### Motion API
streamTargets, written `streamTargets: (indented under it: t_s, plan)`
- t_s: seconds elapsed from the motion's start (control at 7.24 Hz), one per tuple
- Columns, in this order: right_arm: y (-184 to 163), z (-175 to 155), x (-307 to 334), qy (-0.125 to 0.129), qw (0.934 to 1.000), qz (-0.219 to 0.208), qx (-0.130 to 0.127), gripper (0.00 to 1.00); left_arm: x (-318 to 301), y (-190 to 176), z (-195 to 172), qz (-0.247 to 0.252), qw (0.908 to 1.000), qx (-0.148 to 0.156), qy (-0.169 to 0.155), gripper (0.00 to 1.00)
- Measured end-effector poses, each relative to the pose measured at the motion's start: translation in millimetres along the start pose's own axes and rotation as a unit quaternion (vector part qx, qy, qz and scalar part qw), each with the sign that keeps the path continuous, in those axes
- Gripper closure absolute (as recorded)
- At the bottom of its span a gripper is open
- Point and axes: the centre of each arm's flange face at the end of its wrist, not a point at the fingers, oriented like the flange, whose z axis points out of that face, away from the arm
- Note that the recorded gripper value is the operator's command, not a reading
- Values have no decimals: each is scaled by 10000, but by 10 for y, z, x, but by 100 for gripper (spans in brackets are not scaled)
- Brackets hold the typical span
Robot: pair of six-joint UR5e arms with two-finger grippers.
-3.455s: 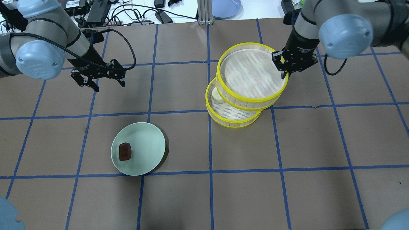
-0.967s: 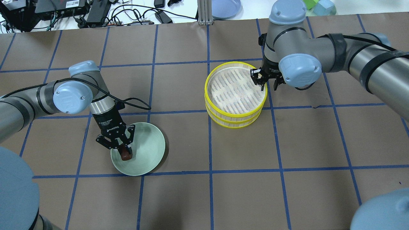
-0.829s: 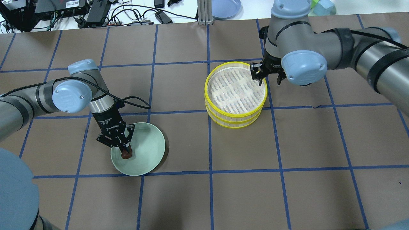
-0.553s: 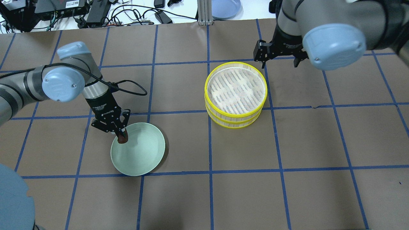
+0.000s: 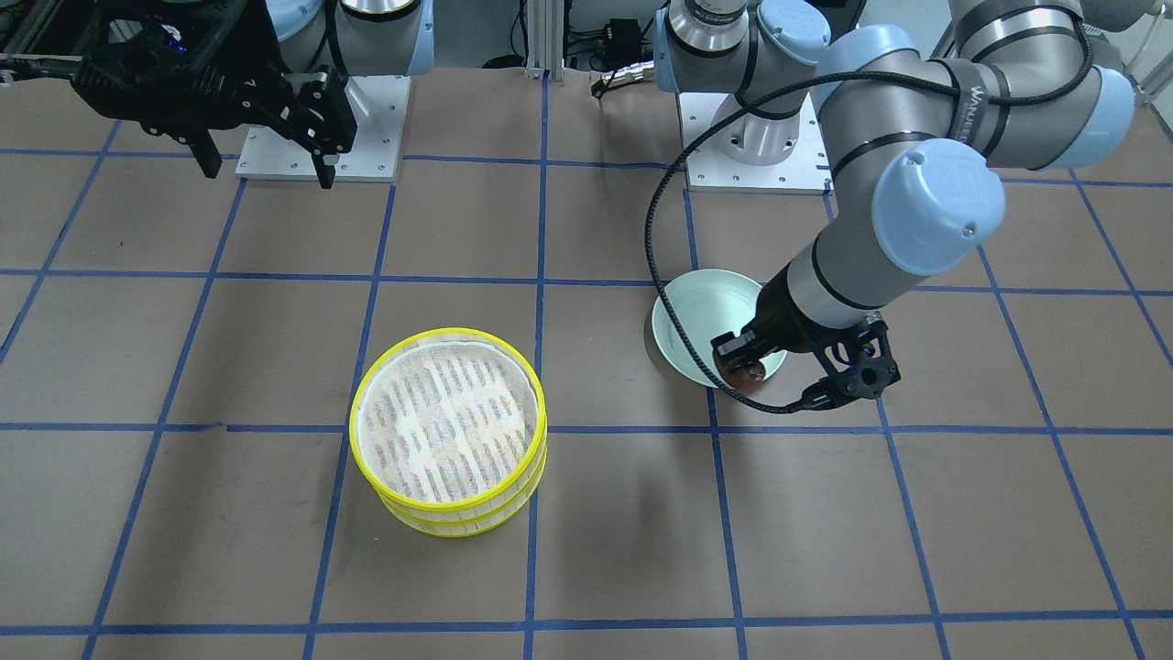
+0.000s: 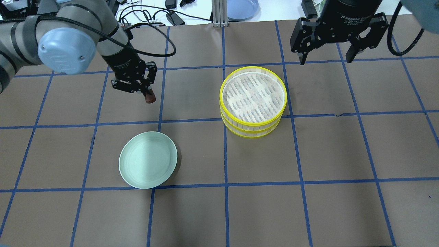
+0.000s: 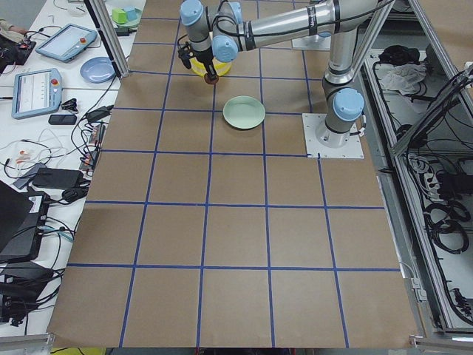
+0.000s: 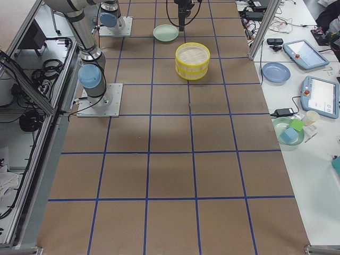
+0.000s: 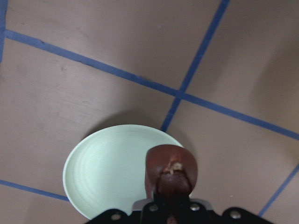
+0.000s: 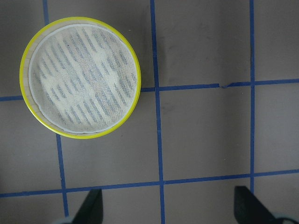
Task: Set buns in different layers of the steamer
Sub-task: 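Carry the brown bun with the left gripper over the top steamer tier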
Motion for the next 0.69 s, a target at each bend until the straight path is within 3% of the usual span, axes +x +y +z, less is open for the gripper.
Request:
streamTargets:
  t_s: [0.14, 0.41, 0.69]
  plan:
    - [19, 11, 3, 4, 10000, 2, -29, 0, 298, 147, 20, -232, 9989, -12, 397, 100]
    - [30, 28, 7, 9, 10000, -1, -59, 0, 785, 377, 134, -562, 9880, -395, 1386, 100]
    - [33, 34, 10, 16, 10000, -2, -74, 0, 1226, 500, 404, -594, 9763, -580, 1998, 100]
